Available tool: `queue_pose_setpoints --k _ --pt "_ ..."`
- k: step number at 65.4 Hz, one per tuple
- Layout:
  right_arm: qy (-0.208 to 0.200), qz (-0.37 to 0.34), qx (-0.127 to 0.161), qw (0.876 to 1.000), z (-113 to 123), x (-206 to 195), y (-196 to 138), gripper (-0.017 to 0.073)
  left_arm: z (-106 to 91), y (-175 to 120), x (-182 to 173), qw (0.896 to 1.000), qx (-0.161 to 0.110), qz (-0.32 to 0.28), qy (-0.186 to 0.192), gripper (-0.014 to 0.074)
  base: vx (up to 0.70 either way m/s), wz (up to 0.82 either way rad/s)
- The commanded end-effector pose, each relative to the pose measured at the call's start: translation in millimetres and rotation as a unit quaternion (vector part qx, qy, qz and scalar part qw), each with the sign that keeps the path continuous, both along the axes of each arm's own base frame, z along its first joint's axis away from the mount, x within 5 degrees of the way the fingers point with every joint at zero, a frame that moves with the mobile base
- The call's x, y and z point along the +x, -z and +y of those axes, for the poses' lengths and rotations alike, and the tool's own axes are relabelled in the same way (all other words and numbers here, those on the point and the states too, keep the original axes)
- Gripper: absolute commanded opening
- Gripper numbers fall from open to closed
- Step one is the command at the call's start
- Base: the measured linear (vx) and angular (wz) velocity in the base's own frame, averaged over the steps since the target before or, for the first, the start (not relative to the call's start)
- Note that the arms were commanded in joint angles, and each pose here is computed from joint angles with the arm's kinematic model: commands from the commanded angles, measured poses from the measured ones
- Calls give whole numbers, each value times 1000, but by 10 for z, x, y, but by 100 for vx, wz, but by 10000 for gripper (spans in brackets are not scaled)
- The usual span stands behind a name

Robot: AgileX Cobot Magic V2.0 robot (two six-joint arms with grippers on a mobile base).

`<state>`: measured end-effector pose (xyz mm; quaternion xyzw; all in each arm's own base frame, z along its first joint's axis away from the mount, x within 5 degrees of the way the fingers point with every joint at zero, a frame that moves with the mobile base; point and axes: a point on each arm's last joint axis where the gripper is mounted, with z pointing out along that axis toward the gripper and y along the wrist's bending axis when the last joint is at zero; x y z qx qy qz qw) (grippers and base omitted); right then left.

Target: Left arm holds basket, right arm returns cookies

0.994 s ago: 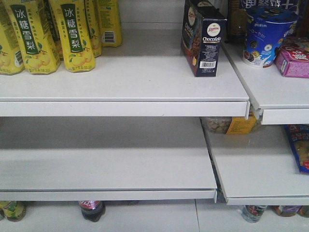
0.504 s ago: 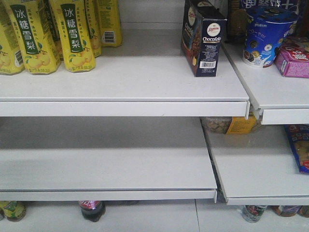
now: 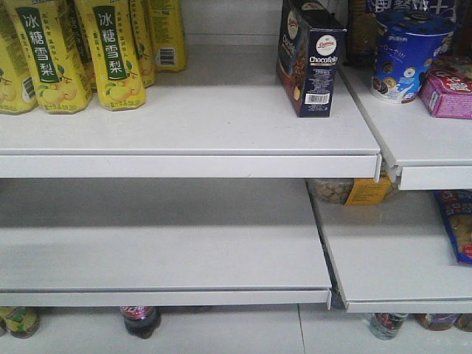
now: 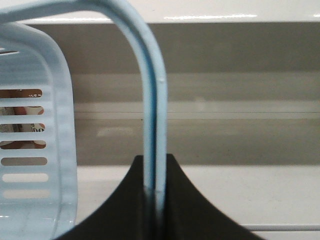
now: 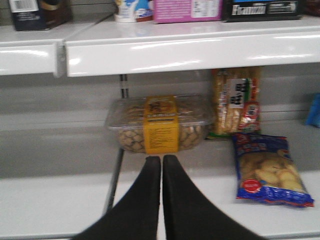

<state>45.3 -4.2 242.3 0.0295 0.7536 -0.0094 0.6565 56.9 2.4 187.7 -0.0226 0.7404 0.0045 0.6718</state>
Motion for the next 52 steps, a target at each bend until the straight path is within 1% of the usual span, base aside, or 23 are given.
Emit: queue_pose_setpoints --k 1,4,9,17,21,25,33,40,52 --pt "30 -42 -9 999 -25 0 -134 -8 -3 -70 -8 998 17 -56 2 -6 0 0" --pt "37 -47 -16 998 -33 18 -92 -8 -3 -70 -8 998 17 -56 2 -6 0 0" --pt "30 -72 -25 997 -26 57 16 -8 -3 -70 -8 998 17 -56 2 -6 0 0" --pt "21 -112 -12 993 -12 107 275 -8 -3 -70 -8 998 17 -56 2 -6 0 0" --pt "19 -130 -12 991 -8 110 336 -8 -3 -70 -8 998 17 -56 2 -6 0 0" --pt "20 -127 -7 992 -9 99 340 -8 -3 -70 -8 998 17 -56 2 -6 0 0" --pt "20 -123 -34 992 -10 99 346 -8 -3 -70 -8 998 17 -56 2 -6 0 0" --pt "20 -122 -47 991 -11 99 346 -8 -3 -70 -8 998 17 -56 2 -6 0 0" --pt "20 -120 -53 991 -11 99 349 -8 -3 -70 -8 998 17 -56 2 -6 0 0"
